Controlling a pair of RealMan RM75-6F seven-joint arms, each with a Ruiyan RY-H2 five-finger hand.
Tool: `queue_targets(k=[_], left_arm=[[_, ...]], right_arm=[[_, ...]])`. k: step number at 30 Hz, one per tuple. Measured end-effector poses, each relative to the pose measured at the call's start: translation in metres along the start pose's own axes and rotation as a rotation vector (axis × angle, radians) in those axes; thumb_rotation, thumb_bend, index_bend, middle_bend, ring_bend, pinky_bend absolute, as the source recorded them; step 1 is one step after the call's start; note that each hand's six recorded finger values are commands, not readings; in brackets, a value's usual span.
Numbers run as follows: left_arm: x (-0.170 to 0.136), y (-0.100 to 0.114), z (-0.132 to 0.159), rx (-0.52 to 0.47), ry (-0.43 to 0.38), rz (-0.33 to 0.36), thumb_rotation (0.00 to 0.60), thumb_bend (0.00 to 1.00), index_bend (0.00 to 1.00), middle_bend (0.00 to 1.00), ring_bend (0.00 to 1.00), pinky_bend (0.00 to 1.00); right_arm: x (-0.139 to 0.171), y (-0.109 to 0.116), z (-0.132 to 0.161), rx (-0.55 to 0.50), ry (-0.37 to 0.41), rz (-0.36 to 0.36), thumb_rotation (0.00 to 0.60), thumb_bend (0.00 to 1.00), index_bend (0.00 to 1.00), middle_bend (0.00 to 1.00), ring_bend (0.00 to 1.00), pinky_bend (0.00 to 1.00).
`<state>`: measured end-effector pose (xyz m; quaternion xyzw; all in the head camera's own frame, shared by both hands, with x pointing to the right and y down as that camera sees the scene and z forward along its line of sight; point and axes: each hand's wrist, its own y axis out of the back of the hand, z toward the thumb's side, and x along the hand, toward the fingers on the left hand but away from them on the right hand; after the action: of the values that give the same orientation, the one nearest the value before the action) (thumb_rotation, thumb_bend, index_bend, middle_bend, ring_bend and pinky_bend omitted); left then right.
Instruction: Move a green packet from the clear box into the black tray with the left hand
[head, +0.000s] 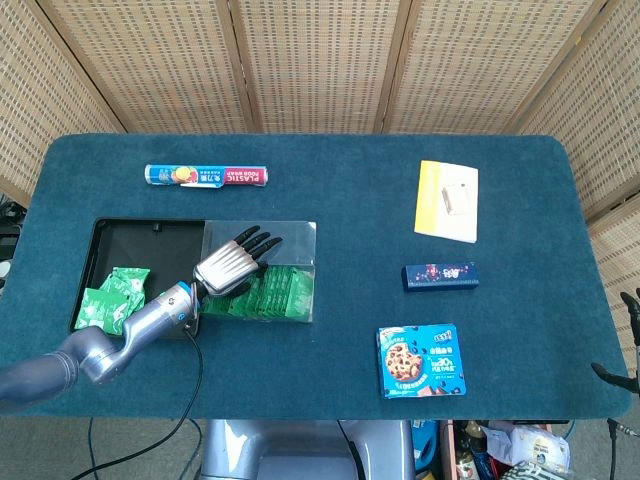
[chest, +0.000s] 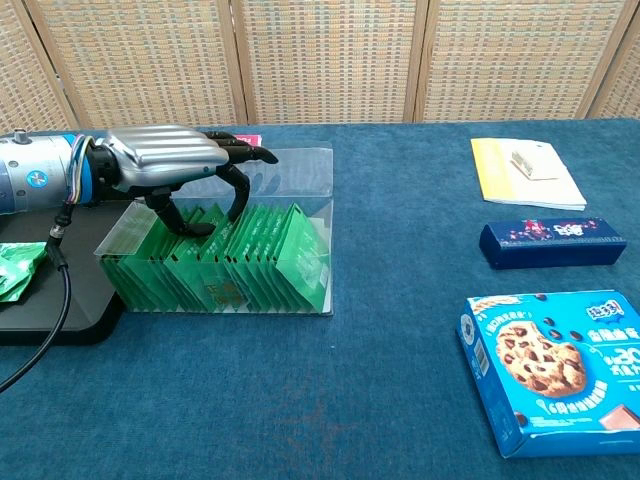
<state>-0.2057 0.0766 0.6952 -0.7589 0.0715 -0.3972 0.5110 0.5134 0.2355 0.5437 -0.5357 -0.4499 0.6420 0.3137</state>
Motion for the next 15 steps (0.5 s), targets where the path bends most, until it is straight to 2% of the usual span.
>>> queue_targets(k=[6, 10, 15], left_arm=[[0.0028, 0.0003, 0.0015, -0.005, -0.001, 0.002, 0.6, 0.4, 0.49, 0.0, 0.0, 0.0], [0.0045, 0.0017, 0.002, -0.008, 0.0, 0.007, 0.6, 0.41, 0.57, 0.0, 0.0, 0.0], [0.0061, 0.0017, 0.0024, -0.004, 0.001, 0.005, 0.6, 0.41, 0.57, 0.0, 0.0, 0.0]], right_arm=[[-0.0002, -0.0005, -0.0002, -0.002, -0.001, 0.003, 0.6, 0.0, 0.0, 0.0, 0.0, 0.0], [-0.0005, -0.0009, -0.0005, -0.003, -0.001, 0.004, 0.6, 0.0, 0.0, 0.0, 0.0, 0.0], [-0.0006, -0.0005, -0.0006, -0.005, -0.001, 0.004, 0.6, 0.0, 0.0, 0.0, 0.0, 0.0]])
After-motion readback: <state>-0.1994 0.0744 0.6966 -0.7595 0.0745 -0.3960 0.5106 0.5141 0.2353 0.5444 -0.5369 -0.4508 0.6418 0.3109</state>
